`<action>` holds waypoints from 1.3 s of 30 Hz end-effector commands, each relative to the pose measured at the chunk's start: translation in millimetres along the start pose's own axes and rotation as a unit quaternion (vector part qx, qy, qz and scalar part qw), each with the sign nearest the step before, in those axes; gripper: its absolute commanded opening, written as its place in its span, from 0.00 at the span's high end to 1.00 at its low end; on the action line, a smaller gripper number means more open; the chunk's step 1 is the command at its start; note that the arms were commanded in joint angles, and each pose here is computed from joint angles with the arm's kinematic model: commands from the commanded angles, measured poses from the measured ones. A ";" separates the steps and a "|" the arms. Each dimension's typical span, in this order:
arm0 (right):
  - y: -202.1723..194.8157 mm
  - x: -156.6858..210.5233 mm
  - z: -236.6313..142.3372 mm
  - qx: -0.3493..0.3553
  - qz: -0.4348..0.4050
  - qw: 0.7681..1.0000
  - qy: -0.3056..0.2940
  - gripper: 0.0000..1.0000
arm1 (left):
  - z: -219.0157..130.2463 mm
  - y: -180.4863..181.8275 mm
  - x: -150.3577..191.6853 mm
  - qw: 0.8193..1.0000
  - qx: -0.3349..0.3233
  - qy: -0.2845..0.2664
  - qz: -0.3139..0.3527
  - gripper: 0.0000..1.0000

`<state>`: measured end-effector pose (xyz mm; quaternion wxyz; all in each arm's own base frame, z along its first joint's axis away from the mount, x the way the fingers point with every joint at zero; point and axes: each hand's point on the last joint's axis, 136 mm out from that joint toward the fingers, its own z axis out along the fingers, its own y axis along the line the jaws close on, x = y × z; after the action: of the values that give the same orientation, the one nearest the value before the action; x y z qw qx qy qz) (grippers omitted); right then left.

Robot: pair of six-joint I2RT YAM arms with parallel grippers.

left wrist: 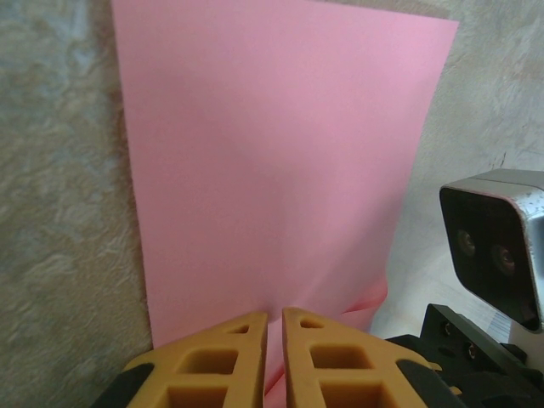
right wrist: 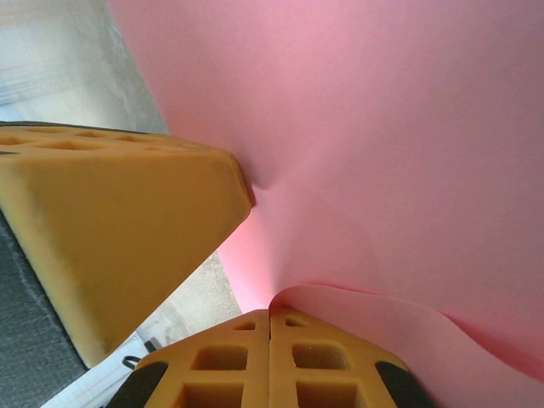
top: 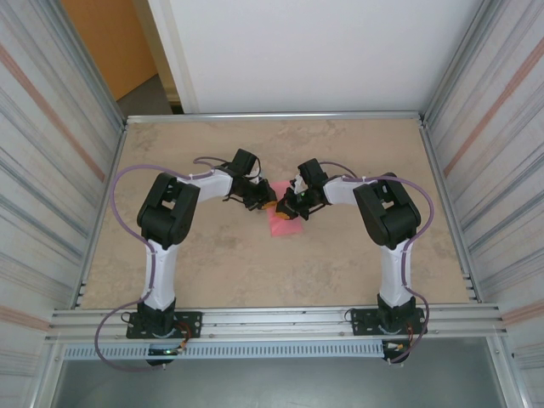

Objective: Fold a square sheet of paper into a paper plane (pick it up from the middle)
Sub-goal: Fold the triangle a second time at the center of the table.

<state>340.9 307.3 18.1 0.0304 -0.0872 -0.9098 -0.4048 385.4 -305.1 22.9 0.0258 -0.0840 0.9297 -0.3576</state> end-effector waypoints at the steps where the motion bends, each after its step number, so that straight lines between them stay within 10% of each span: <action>1: -27.0 5.0 7.8 0.035 0.037 0.999 0.013 0.98 | -5.1 6.8 7.7 1.000 -0.014 0.009 -0.004 0.86; 16: -32.4 4.8 6.4 0.051 0.040 0.998 0.013 0.74 | -101.4 -29.8 -35.3 0.993 0.009 -0.113 0.034 0.66; 27: -32.7 5.2 5.9 0.048 0.035 0.998 0.016 0.66 | -107.1 -15.4 -12.9 0.993 0.028 -0.110 0.017 0.59; 39: -54.8 7.2 3.7 0.102 0.047 0.994 0.010 0.97 | -87.6 -16.4 13.8 0.996 0.043 -0.075 0.023 0.78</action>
<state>342.1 301.6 16.1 0.0318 -0.0875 -0.9171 -0.3876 374.4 -247.2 83.4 0.1045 -0.1130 0.9182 -0.3651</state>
